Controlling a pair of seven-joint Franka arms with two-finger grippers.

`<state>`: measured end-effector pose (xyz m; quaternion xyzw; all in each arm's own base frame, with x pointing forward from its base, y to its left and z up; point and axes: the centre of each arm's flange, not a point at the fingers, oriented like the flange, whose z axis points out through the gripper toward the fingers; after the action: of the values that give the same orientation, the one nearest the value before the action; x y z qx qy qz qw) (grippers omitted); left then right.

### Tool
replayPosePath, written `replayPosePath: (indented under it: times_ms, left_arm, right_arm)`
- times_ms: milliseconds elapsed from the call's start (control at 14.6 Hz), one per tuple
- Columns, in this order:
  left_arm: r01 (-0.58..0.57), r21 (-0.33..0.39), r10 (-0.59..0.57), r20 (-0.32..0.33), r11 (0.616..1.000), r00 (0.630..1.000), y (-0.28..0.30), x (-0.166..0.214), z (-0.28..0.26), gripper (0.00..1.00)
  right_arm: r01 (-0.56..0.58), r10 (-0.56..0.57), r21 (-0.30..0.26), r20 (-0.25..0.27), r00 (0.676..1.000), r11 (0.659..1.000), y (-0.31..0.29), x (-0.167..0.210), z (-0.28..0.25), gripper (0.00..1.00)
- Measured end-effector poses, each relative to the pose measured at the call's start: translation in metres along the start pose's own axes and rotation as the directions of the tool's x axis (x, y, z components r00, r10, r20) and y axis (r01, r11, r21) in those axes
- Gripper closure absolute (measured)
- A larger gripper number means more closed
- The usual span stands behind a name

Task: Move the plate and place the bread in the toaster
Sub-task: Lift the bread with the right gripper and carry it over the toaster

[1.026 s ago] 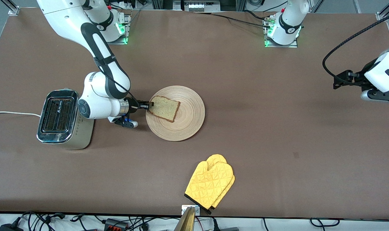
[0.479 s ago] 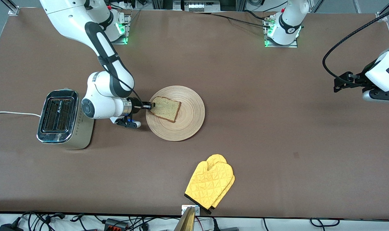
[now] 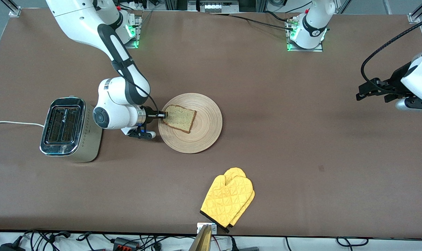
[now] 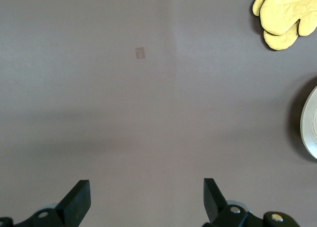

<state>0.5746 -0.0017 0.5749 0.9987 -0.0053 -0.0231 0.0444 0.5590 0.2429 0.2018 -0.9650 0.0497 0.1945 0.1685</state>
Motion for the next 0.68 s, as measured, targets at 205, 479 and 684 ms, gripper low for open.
replayPosePath:
  times_ms: [205, 479, 684]
  left_arm:
    - [-0.001, 0.019, 0.001, 0.003, 1.000, 1.000, -0.002, 0.000, 0.000, 0.00]
    - [-0.003, 0.024, 0.003, 0.010, 1.000, 1.000, -0.001, -0.001, 0.001, 0.00]
    - [-0.003, 0.025, 0.003, 0.010, 1.000, 1.000, -0.002, -0.001, 0.001, 0.00]
  right_arm:
    - [0.007, -0.007, -0.004, -0.002, 1.000, 1.000, -0.003, 0.004, 0.002, 0.70]
    - [0.024, -0.024, -0.011, 0.001, 1.000, 1.000, -0.012, 0.001, 0.007, 0.95]
    - [0.050, -0.050, -0.033, -0.001, 0.999, 0.998, -0.021, -0.002, 0.009, 0.96]
